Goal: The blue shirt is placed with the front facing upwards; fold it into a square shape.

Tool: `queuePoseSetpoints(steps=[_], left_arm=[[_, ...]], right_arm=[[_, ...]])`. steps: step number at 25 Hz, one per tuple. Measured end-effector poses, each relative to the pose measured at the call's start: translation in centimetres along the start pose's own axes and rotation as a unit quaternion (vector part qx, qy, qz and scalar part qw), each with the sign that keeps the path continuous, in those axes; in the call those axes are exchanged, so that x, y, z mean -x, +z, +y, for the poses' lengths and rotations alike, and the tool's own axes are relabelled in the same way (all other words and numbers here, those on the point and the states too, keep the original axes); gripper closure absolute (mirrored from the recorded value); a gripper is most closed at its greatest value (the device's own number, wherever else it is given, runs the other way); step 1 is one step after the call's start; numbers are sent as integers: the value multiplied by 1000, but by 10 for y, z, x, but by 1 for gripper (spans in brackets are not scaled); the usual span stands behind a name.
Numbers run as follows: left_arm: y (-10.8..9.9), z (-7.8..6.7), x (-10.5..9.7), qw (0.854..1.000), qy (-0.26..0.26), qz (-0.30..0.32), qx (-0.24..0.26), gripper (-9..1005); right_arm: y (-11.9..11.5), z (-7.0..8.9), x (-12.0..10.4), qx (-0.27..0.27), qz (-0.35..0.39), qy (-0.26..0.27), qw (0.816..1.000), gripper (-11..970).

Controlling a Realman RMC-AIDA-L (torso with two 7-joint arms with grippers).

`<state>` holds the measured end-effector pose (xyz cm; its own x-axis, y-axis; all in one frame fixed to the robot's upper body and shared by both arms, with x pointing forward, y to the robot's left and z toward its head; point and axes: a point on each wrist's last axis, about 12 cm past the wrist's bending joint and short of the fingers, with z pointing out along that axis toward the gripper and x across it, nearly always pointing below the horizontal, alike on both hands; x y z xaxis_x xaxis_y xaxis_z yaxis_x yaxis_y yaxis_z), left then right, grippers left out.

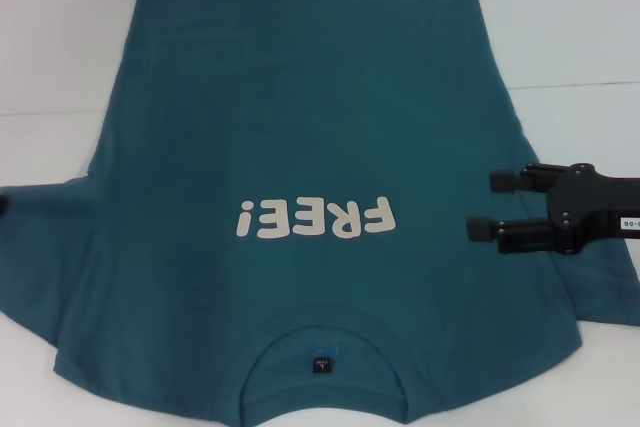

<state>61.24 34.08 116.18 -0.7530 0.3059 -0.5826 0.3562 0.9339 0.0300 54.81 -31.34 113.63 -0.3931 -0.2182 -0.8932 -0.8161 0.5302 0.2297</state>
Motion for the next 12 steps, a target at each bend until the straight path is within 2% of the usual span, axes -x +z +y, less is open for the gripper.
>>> queuePoseSetpoints(steps=[12], left_arm=[[-13, 0, 6, 1000, 7, -4, 5, 964]], right_arm=[[-1, 0, -1, -1, 1, 0, 1000, 14]])
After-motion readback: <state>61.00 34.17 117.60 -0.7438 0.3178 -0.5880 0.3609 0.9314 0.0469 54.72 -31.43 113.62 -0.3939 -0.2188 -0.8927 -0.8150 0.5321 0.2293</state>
